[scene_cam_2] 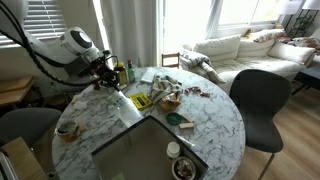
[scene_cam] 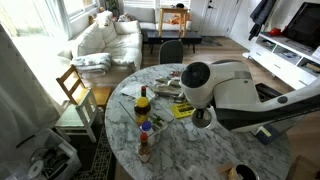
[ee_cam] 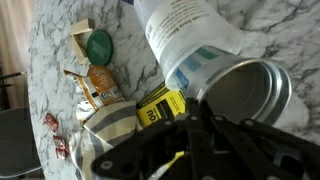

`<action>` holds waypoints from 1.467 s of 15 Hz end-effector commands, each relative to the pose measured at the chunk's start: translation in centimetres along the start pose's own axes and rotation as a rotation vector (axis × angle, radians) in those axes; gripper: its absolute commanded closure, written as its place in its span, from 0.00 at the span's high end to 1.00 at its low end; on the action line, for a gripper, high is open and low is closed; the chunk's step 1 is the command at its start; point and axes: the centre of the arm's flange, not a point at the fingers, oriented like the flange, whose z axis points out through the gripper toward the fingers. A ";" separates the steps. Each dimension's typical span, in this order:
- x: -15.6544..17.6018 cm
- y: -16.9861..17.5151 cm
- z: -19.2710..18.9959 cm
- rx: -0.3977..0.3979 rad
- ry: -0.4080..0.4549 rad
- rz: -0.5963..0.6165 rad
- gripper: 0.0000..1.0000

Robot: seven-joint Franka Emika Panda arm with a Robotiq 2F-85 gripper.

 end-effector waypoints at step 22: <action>-4.1 3.5 2.4 0.545 0.286 0.103 0.01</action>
